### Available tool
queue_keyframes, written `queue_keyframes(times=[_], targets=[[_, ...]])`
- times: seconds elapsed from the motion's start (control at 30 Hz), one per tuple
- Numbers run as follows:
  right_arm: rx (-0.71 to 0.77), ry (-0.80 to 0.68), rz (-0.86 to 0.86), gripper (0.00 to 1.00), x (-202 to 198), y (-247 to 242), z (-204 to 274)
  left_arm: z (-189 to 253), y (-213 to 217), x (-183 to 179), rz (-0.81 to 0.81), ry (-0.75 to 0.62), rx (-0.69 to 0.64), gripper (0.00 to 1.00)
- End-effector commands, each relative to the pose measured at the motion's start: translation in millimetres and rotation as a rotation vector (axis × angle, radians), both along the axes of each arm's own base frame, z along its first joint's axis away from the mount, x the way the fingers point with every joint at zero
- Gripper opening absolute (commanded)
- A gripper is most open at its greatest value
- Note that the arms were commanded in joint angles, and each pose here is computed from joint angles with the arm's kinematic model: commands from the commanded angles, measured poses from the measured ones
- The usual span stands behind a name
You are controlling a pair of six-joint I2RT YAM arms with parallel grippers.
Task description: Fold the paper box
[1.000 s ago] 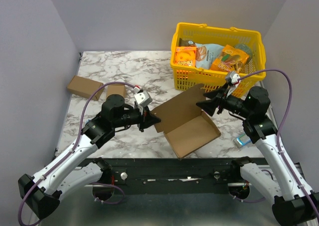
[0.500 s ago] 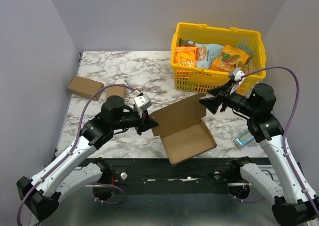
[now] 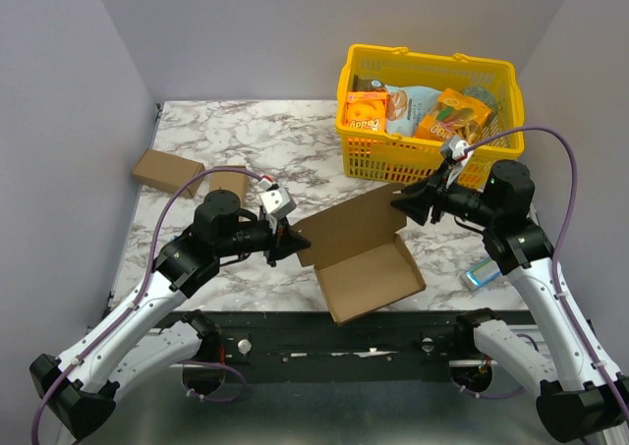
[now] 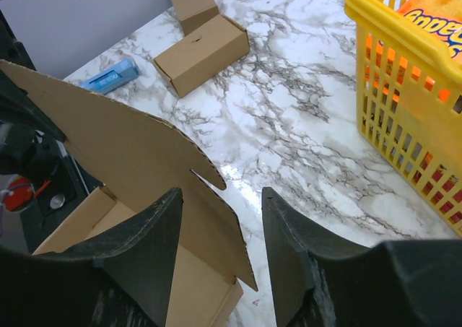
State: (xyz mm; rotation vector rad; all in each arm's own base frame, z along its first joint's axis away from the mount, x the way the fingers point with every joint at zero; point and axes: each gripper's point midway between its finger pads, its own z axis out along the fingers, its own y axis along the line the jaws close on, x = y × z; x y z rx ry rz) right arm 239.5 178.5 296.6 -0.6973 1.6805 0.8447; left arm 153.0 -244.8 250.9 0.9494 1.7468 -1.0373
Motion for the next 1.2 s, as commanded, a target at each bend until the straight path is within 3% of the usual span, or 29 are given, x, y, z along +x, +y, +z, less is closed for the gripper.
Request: queue_keyframes(times=[0.0,0.13,0.27,0.57,0.83,1.17], targets=[[0.013,0.006,0.085,0.52,-12.3,7.2,2.3,21.9,3.5,-0.4,0.002,-0.059,-0.032,0.00],[0.015,0.006,0.102,0.44,-14.4,8.7,2.4,22.8,5.4,1.9,0.016,-0.065,-0.029,0.00],[0.015,0.006,0.102,0.21,-14.4,8.5,2.5,20.9,6.8,5.4,0.035,-0.067,-0.021,0.00],[-0.002,0.000,0.001,0.01,-3.1,3.1,-9.8,13.7,15.5,41.8,0.229,-0.064,0.016,0.00],[0.000,-0.065,-0.327,0.01,29.0,-14.2,-26.4,6.4,7.3,84.2,0.386,-0.035,-0.010,0.00],[0.127,-0.053,-0.544,0.01,52.6,-12.4,-54.4,-19.3,-14.7,123.8,0.500,-0.061,0.056,0.00]])
